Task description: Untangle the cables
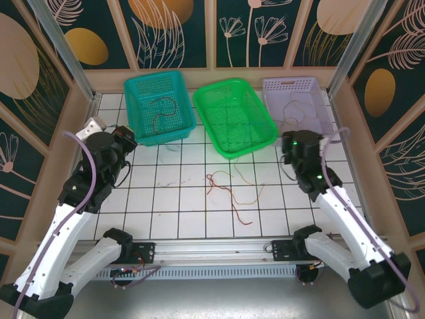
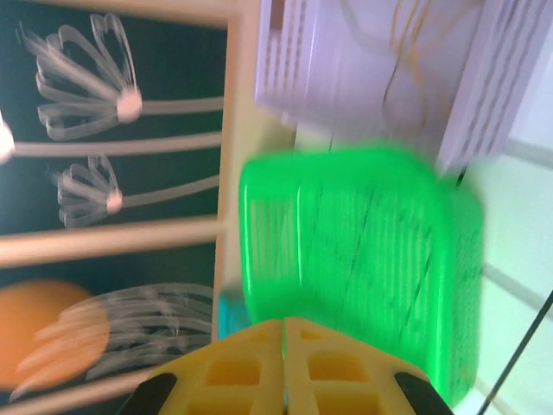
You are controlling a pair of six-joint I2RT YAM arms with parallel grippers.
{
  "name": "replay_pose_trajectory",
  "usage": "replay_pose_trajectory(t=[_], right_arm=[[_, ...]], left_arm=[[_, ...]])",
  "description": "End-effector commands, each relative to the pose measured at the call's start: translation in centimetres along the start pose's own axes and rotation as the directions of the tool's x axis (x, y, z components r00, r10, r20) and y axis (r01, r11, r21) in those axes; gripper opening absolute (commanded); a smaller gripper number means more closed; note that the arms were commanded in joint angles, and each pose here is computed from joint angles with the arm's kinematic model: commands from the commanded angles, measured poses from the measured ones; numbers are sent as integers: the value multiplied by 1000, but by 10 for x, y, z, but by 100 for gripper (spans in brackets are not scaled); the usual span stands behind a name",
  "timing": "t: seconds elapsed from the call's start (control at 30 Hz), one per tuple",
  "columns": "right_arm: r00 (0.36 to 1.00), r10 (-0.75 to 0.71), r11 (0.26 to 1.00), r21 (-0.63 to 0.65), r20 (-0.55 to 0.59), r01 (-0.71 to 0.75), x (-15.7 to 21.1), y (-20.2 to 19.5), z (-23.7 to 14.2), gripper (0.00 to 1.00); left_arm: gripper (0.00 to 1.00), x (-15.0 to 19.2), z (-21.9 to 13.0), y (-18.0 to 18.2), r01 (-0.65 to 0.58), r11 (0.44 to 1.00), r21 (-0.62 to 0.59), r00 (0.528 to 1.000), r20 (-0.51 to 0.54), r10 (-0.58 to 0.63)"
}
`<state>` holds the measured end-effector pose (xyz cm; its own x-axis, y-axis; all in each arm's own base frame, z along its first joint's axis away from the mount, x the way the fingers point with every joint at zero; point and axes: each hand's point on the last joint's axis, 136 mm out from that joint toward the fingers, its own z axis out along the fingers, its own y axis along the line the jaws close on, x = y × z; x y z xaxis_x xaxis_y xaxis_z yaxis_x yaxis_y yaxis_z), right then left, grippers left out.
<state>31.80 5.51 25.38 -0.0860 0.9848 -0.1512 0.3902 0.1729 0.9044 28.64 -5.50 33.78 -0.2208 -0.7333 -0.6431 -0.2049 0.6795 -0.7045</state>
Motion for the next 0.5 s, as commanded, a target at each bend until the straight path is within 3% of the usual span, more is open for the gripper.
replay_pose_trajectory(t=[0.0,0.17,0.47], right_arm=[[981,-194,980,54,22,193,-24,-10,-5,0],[946,-316,947,-41,74,320,-46,36,-14,0],[883,-469,869,-193,-21,457,-10,82,-9,0]], left_arm=[[0,-1,3,10,-35,999,-38,999,23,36],[0,23,15,7,-38,999,22,998,-56,39],[0,99,41,2,60,990,126,943,-332,-15]])
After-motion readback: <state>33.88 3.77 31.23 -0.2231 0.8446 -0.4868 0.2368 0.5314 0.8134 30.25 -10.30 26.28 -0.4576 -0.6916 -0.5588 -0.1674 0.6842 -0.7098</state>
